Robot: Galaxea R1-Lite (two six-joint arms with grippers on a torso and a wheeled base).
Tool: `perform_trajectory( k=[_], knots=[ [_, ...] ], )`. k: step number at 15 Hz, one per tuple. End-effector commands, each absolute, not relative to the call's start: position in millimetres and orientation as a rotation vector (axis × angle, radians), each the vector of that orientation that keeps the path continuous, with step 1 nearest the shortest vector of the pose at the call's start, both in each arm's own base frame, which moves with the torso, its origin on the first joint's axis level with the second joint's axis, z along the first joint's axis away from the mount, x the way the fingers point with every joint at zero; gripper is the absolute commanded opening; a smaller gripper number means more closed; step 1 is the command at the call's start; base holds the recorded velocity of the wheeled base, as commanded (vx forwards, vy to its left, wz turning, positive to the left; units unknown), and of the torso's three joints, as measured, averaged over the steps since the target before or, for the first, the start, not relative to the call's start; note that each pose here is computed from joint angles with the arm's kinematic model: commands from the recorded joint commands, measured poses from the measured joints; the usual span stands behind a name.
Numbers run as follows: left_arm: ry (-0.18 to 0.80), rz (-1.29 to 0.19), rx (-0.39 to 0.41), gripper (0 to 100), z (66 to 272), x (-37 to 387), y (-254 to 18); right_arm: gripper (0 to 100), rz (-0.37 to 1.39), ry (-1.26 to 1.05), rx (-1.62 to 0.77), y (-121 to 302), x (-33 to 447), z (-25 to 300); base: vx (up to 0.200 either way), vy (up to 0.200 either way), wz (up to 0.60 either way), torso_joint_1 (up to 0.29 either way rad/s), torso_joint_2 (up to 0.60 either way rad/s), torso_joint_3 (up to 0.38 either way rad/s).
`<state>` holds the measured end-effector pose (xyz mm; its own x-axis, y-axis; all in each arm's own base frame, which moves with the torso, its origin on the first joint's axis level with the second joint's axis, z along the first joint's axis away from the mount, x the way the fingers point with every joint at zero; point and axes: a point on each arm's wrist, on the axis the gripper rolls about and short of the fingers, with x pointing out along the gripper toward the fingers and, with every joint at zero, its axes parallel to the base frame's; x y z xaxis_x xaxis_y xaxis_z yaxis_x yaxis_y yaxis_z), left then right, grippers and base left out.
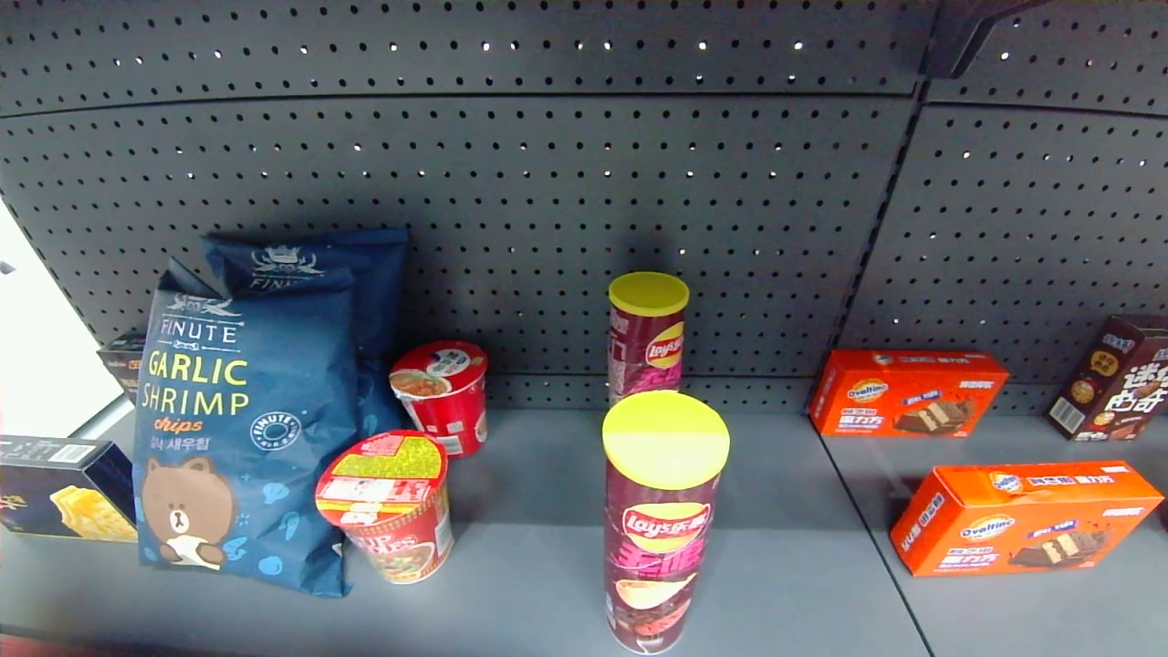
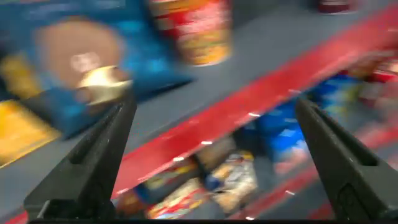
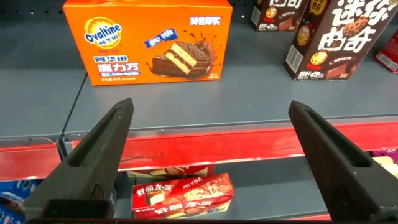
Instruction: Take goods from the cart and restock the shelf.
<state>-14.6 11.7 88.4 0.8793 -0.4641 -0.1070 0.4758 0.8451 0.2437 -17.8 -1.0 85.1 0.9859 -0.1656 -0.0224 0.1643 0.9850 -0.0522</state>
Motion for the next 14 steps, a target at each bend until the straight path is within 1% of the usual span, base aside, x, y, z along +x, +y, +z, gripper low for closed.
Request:
perform_trajectory(
  k=[1,2,4,5,6,7,8,9,10,11,12,14],
  knots=[
    [0.105,-0.584,0.221,100,86,-12,8,100,-0.160,0.032,-0.051,-1,-17,85,0.000,0.000,0.00,0.000,0.00,0.000],
    [0.113,-0.642,0.196,100,86,-12,7,100,-0.153,0.032,-0.051,-1,-17,85,0.000,0.000,0.00,0.000,0.00,0.000],
    [0.141,-0.700,0.189,100,86,-11,5,100,-0.142,0.031,-0.052,-1,-17,85,0.000,0.000,0.00,0.000,0.00,0.000],
    [0.179,-0.714,0.172,100,87,-8,4,100,-0.136,0.034,-0.049,0,-17,85,0.000,0.000,0.00,0.000,0.00,0.000],
    [0.251,-0.682,0.171,100,87,-4,1,100,-0.134,0.034,-0.052,0,-17,85,0.000,0.000,0.00,0.000,0.00,0.000],
    [0.305,-0.582,0.176,100,87,1,-1,100,-0.132,0.035,-0.066,0,-17,85,0.000,0.000,0.00,0.000,0.00,0.000],
    [0.320,-0.503,0.164,100,87,2,-1,100,-0.132,0.036,-0.084,0,-17,85,0.000,0.000,0.00,0.000,0.00,0.000],
    [0.322,-0.464,0.157,100,87,2,-1,100,-0.132,0.037,-0.087,0,-17,85,0.000,0.000,0.00,0.000,0.00,0.000],
    [0.311,-0.326,0.132,100,87,0,0,100,-0.132,0.036,-0.081,0,-17,85,0.000,0.000,0.00,0.000,0.00,0.000],
    [0.268,-0.209,0.112,100,87,-4,0,100,-0.131,0.034,-0.078,0,-18,86,0.000,0.000,0.00,0.000,0.00,0.000],
    [0.231,-0.151,0.102,100,87,-7,0,100,-0.129,0.034,-0.078,0,-18,86,0.000,0.000,0.00,0.000,0.00,0.000],
    [0.153,-0.145,0.099,100,86,-14,0,100,-0.103,0.036,-0.076,0,-17,85,0.000,0.000,0.00,0.000,0.00,0.000]
  ],
)
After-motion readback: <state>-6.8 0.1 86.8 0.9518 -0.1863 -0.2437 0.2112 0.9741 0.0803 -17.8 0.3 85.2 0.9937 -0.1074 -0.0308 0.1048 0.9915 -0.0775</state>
